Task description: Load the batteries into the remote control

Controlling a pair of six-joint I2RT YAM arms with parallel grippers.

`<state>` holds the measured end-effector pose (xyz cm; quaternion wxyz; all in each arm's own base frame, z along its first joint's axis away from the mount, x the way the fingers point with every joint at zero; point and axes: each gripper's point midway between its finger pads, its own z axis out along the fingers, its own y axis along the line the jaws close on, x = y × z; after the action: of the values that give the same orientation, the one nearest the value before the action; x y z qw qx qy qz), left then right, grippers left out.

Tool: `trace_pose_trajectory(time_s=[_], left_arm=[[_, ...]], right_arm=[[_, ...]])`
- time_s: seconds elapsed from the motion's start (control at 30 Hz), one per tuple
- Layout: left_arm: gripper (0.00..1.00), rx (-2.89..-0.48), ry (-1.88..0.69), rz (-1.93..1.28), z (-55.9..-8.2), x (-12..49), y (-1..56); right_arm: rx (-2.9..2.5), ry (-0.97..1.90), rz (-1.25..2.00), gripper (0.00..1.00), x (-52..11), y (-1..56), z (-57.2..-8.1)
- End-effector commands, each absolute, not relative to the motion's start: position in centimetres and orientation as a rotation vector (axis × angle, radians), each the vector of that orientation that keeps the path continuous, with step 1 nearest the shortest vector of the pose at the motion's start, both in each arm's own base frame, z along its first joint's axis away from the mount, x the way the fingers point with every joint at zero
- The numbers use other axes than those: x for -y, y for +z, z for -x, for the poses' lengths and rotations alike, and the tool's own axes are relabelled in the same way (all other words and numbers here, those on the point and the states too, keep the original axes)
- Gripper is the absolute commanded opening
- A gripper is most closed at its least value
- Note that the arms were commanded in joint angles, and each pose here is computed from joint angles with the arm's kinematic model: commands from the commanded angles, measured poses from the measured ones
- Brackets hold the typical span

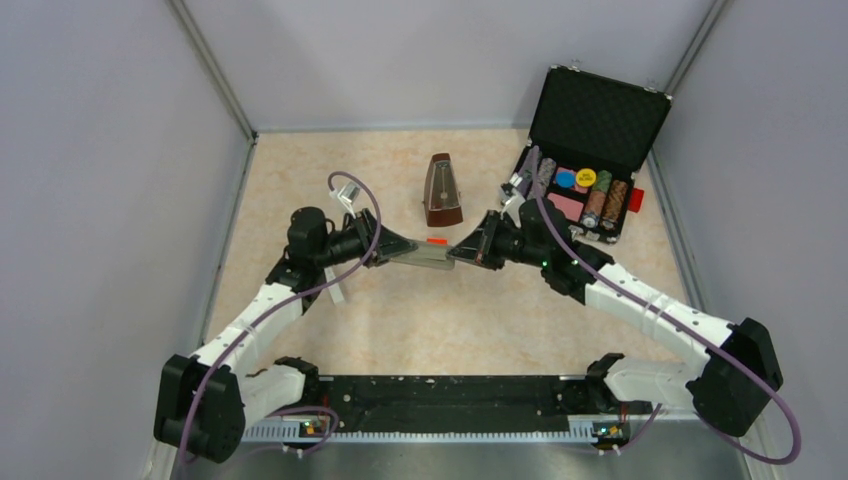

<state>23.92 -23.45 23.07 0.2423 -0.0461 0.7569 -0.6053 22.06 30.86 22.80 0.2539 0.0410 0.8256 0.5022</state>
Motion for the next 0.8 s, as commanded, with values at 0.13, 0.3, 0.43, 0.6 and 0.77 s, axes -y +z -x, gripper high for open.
trace_pose_trajectory(time_s=[0.13, 0.3, 0.43, 0.6, 0.77], left_arm=[[0.00, -2.080, -1.610, 0.011, -23.5, 23.9, 23.0], [0.00, -2.065, -1.610, 0.011, -23.5, 23.9, 23.3], [0.00, -2.049, -1.623, 0.011, -23.6, 24.0, 23.8], [0.00, -2.043, -1.662, 0.025, -23.3, 24.1, 24.2], [0.00, -2.029, -1.669, 0.036, -23.3, 24.1, 24.7]], right_arm=[[-2.031, 1.600, -0.006, 0.00, -32.6, 29.0, -21.1], [-2.108, 1.554, -0.050, 0.00, -32.5, 27.5, -21.3], [-2.239, 1.475, -0.105, 0.00, -32.0, 24.9, -21.2], [-2.293, 1.413, -0.145, 0.00, -31.6, 23.6, -21.3], [-2.307, 1.364, -0.176, 0.00, -31.0, 23.3, -21.6]])
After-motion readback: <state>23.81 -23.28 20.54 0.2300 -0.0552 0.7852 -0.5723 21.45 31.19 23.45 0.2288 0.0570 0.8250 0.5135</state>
